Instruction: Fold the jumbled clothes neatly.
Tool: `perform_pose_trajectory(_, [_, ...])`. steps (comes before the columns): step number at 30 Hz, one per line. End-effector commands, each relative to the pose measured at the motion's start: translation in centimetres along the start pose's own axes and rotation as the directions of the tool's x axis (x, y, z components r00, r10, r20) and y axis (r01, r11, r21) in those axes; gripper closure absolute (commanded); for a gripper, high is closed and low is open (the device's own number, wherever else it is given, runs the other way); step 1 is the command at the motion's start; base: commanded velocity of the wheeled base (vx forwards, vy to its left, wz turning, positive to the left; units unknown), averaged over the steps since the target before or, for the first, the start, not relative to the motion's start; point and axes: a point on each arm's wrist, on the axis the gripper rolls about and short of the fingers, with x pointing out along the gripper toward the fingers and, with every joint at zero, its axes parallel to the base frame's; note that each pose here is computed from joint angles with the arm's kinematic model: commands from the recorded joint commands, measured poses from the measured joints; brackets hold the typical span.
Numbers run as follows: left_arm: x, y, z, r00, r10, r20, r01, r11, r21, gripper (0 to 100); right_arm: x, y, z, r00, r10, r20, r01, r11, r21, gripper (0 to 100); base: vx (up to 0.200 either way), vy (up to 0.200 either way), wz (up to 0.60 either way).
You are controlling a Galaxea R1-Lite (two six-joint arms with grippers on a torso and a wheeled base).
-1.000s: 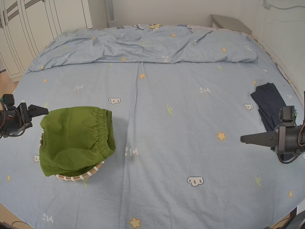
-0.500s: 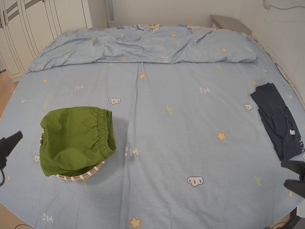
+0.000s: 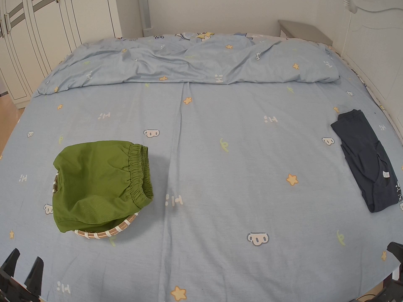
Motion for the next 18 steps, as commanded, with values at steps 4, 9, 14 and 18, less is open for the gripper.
perform_pose_trajectory(4, [0.0,0.7,-3.0,0.996,-0.017,0.090,0.011,0.998,0.069,0,-0.3,-1.4,-5.0,0.980,-0.191,0.063,0.197,0.975,-0.108,0,0.000,0.000,0.00])
perform_pose_trajectory(9, [-0.1,0.6,-3.0,0.996,-0.023,0.089,0.013,0.994,0.106,0,-0.5,-2.5,-5.4,0.853,-0.498,0.157,0.517,0.847,-0.122,0,0.000,0.000,0.00])
perform_pose_trajectory(14, [0.1,0.6,-3.5,0.996,-0.067,0.058,0.047,0.957,0.287,0,-0.5,-2.7,-5.4,0.804,-0.566,0.182,0.592,0.792,-0.149,0,0.000,0.000,0.00])
perform_pose_trajectory(18, [0.1,0.6,-3.5,0.996,-0.071,0.056,0.052,0.956,0.289,0,-0.5,-2.9,-5.4,0.771,-0.595,0.226,0.632,0.757,-0.166,0,0.000,0.000,0.00])
